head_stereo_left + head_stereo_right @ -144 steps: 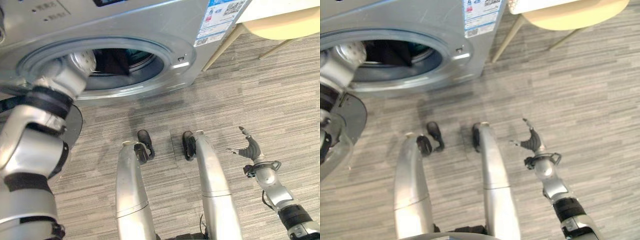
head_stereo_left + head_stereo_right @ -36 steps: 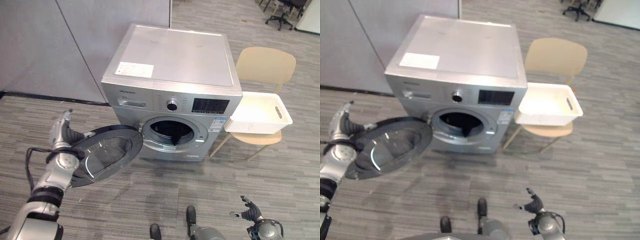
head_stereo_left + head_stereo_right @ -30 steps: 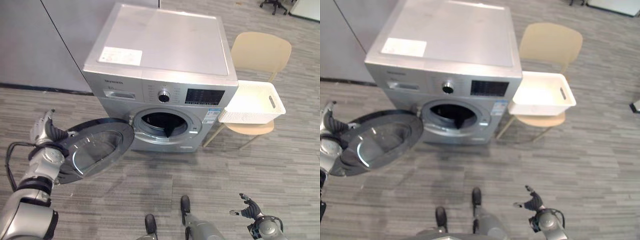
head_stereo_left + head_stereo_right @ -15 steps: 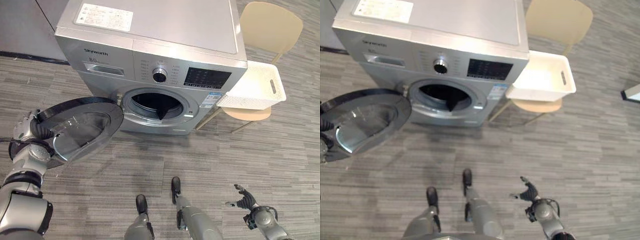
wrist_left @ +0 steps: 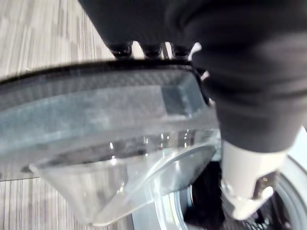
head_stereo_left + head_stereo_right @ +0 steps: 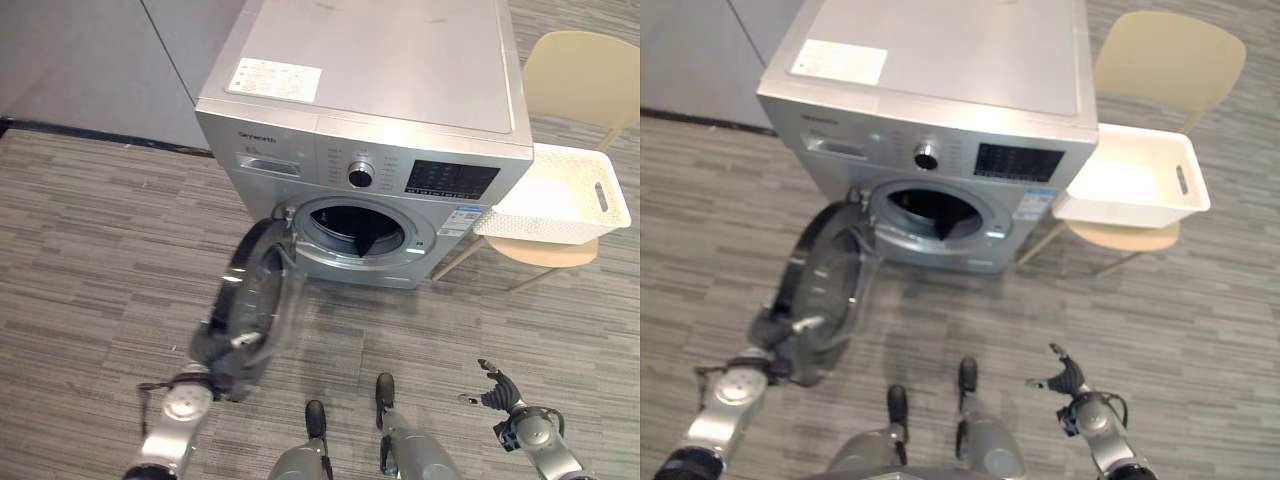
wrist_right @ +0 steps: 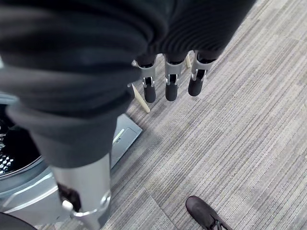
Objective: Grab the laundry basket,head to the washer,open it,put in the laundry and shut it.
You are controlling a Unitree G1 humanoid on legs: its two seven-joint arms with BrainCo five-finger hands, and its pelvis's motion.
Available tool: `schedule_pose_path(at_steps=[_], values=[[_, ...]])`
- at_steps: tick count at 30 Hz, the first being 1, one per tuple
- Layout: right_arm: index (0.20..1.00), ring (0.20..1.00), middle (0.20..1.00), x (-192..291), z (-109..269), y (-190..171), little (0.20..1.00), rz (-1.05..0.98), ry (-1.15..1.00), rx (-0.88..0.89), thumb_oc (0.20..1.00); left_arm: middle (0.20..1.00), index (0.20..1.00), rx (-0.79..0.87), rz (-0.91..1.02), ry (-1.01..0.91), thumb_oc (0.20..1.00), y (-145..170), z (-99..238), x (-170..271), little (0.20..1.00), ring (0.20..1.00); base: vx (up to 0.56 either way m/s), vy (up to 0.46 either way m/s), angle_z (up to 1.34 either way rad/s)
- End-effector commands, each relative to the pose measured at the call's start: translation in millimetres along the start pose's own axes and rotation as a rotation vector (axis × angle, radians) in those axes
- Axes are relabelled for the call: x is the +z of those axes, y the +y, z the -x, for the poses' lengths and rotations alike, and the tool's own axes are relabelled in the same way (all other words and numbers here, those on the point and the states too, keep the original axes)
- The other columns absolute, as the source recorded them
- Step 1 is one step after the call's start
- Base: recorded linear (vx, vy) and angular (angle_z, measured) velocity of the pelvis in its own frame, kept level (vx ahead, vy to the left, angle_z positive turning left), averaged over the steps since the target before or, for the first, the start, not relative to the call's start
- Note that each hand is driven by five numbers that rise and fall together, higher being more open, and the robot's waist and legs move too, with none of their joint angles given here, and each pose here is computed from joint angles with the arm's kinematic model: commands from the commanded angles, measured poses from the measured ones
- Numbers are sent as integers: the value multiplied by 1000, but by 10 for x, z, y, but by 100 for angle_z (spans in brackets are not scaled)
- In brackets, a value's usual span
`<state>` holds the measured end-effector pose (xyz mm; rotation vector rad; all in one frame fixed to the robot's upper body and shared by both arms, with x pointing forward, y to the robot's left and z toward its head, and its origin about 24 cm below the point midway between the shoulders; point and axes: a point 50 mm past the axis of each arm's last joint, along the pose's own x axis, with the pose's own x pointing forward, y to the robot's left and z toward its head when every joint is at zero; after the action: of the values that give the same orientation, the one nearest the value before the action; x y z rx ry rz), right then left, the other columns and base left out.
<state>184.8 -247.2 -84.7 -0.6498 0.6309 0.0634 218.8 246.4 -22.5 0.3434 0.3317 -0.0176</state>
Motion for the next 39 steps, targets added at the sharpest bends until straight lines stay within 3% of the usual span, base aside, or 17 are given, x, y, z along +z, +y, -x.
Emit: schedule_pose_path(at_steps=[1, 2, 9, 10, 11, 14, 17, 20, 24, 27, 30, 31, 33, 39], values=[[1000, 1000, 1000, -53, 31, -88, 1000, 53, 0, -21, 1000, 1000, 1000, -176, 101, -115, 1000, -400, -153, 273, 1000, 1000, -28, -55, -13], [1000, 1000, 1000, -23, 23, -103, 1000, 67, -10, -27, 1000, 1000, 1000, -234, 111, -186, 1000, -551, -206, 479, 1000, 1000, -30, -18, -21], [1000, 1000, 1000, 43, 1, -160, 1000, 110, -33, -46, 1000, 1000, 1000, -231, 44, -351, 1000, -716, -447, 1025, 1000, 1000, -56, -9, -38], [1000, 1000, 1000, 110, -32, -206, 1000, 127, -54, -52, 1000, 1000, 1000, -82, -110, -361, 1000, -528, -726, 1254, 1000, 1000, -99, 6, -82], [1000, 1000, 1000, 204, -72, -250, 1000, 130, -87, -63, 1000, 1000, 1000, 85, -264, -331, 1000, -149, -947, 1442, 1000, 1000, -113, -4, -47], [1000, 1000, 1000, 308, -98, -290, 1000, 105, -137, -79, 1000, 1000, 1000, 314, -437, -288, 1000, 499, -1099, 1803, 1000, 1000, -58, -51, -52], [1000, 1000, 1000, 242, -70, -249, 1000, 75, -124, -77, 1000, 1000, 1000, 387, -435, -307, 1000, 666, -1076, 1925, 1000, 1000, 5, -74, -33], [1000, 1000, 1000, 120, -40, -147, 1000, 50, -76, -61, 1000, 1000, 1000, 363, -372, -344, 1000, 551, -1036, 1845, 1000, 1000, 47, -57, 6], [1000, 1000, 1000, -6, 3, -94, 1000, 37, -26, -65, 1000, 1000, 1000, 253, -266, -391, 1000, 180, -885, 1553, 1000, 1000, 68, -41, 26], [1000, 1000, 1000, -39, 16, -82, 1000, 8, -5, -83, 1000, 1000, 1000, 137, -124, -302, 1000, -118, -582, 942, 1000, 1000, 108, -42, 25], [1000, 1000, 1000, -48, 9, -98, 1000, -10, 7, -96, 1000, 1000, 1000, 103, -69, -231, 1000, -170, -427, 651, 1000, 1000, 76, -39, 33], [1000, 1000, 1000, -50, -6, -126, 1000, -36, 20, -118, 1000, 1000, 1000, 73, 7, -82, 1000, -221, -193, 190, 1000, 1000, 68, -50, 16], [1000, 1000, 1000, -83, -15, -119, 1000, -76, 46, -129, 1000, 1000, 1000, 85, 53, 117, 1000, -216, 25, -306, 1000, 1000, 87, -37, 32], [1000, 1000, 1000, -151, -9, -76, 1000, -170, 93, -132, 1000, 1000, 1000, 132, 149, 479, 1000, -268, 526, -1096, 1000, 1000, 44, 2, 21]])
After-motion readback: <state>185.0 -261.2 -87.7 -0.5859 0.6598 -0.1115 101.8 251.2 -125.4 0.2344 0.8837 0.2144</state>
